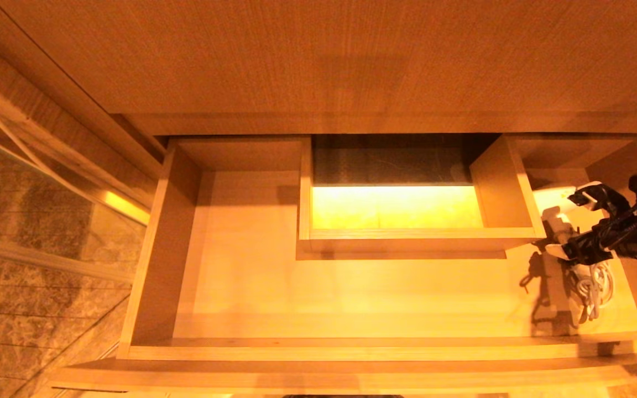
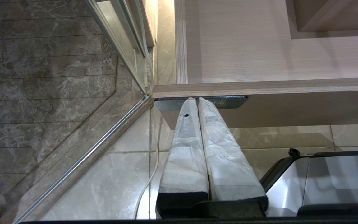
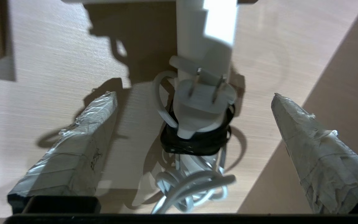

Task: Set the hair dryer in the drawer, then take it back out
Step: Pick up the hairdryer

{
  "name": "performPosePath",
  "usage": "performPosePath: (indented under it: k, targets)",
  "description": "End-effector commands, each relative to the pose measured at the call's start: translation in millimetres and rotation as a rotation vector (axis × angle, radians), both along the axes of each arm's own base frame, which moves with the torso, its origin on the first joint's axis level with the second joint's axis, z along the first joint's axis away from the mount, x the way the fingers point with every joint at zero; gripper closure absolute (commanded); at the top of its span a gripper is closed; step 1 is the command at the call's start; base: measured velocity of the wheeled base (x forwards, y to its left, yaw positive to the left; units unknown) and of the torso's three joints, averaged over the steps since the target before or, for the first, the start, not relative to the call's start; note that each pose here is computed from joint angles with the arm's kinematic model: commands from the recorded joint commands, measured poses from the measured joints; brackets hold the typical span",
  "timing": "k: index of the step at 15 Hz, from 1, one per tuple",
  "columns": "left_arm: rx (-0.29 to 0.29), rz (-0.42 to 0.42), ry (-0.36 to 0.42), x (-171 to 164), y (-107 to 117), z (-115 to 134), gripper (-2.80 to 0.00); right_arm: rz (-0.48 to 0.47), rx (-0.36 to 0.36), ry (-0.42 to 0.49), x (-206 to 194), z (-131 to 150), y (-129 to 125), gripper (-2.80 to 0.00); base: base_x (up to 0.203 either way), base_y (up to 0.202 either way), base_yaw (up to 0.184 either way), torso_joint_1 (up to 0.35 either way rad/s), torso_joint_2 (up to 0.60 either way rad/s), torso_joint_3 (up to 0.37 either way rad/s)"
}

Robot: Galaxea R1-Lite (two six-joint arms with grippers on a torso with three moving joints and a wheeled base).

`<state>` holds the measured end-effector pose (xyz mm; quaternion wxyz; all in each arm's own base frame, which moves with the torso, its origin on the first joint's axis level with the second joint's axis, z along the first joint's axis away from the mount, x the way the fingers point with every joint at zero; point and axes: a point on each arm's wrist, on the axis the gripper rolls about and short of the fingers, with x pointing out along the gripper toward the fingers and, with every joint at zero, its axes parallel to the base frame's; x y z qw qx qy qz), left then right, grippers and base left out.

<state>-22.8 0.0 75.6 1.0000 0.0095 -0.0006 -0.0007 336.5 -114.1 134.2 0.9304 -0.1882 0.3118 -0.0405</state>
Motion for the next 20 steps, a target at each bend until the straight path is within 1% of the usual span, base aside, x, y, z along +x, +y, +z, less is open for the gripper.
performPosePath:
  k: [1,3,7,10,11,14,15,20]
  targets:
    - [0.001,0.0,0.001,0.1,0.0,-0.4,0.0,0.003,0.009,0.032,5.9,-14.5,-1.8,-2.8,0.0,0.0,0.0,0.0,0.0,0.0]
    - [0.0,0.0,0.001,0.1,0.0,-0.4,0.0,0.002,0.008,0.028,14.7,-23.5,-4.9,-2.8,0.0,0.0,0.0,0.0,0.0,0.0]
    - [0.001,0.0,0.001,0.1,0.0,-0.4,0.0,0.028,0.02,0.013,31.3,-30.2,-8.6,-2.8,0.0,0.0,0.0,0.0,0.0,0.0]
    - [0.0,0.0,0.001,0.1,0.0,-0.4,0.0,0.04,0.026,0.044,31.6,-38.6,-8.5,-2.8,0.0,0.0,0.0,0.0,0.0,0.0]
    - [0.0,0.0,0.001,0.1,0.0,-0.4,0.0,0.041,0.026,0.044,31.5,-38.4,-8.5,0.0,0.0,0.0,0.0,0.0,0.0,0.0]
    - [0.0,0.0,0.001,0.1,0.0,-0.4,0.0,0.046,0.012,0.013,31.1,-26.2,-8.4,0.0,0.0,0.0,0.0,0.0,0.0,0.0]
    - [0.0,0.0,0.001,0.1,0.0,-0.4,0.0,0.045,0.006,-0.005,26.8,-15.8,-7.2,0.0,0.0,0.0,0.0,0.0,0.0,0.0]
    - [0.0,0.0,0.003,0.2,0.0,-0.4,0.0,0.039,-0.01,-0.044,-9.9,18.7,3.1,0.0,0.0,0.0,0.0,0.0,0.0,0.0]
